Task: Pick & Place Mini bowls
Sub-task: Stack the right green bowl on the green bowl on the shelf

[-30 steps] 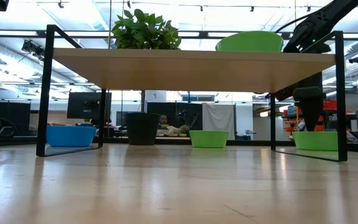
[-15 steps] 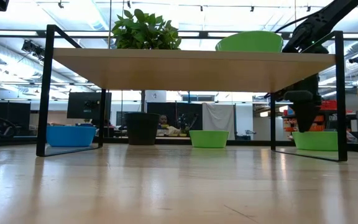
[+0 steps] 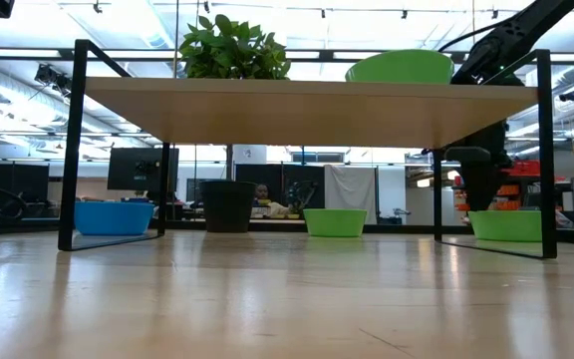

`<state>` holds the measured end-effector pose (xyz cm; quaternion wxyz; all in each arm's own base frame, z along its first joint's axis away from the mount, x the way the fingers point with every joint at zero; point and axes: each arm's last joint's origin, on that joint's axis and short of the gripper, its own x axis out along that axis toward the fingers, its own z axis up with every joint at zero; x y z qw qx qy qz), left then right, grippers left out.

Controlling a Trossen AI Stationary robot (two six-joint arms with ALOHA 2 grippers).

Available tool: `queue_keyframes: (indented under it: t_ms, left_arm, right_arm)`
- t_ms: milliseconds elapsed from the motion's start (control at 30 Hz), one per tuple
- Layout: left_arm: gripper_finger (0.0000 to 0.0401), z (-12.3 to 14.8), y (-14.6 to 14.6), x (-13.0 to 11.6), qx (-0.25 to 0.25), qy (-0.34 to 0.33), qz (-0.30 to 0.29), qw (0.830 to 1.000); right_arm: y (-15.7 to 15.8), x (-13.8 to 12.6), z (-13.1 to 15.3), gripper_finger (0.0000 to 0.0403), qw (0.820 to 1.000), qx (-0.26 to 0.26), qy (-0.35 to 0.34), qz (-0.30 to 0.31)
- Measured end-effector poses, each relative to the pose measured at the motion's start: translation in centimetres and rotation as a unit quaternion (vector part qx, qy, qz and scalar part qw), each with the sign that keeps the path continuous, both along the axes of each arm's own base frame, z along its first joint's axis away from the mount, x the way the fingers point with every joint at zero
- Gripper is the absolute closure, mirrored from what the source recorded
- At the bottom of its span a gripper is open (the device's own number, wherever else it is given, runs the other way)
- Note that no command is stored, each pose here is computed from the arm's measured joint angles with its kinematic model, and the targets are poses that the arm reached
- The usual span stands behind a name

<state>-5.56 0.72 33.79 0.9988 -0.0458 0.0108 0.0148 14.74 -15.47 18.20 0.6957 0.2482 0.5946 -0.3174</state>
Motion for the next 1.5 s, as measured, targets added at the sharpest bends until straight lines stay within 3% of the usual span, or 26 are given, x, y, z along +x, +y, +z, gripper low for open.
queue_keyframes:
  t_ms: [733, 1067, 1500]
  left_arm:
    - [0.0378, 0.0, 0.0, 0.0, 0.0, 0.0, 0.0, 1.0]
    - [0.0378, 0.0, 0.0, 0.0, 0.0, 0.0, 0.0, 1.0]
    - [0.0378, 0.0, 0.0, 0.0, 0.0, 0.0, 0.0, 1.0]
  right_arm:
    - [0.5, -0.4, -1.0, 0.0193, 0.999, 0.018, 0.005, -0.043]
    - [0.7, -0.6, -1.4, 0.0219, 0.995, 0.025, 0.001, -0.1]
    - [0.8, -0.6, -1.6, 0.023, 0.993, 0.034, -0.011, -0.112]
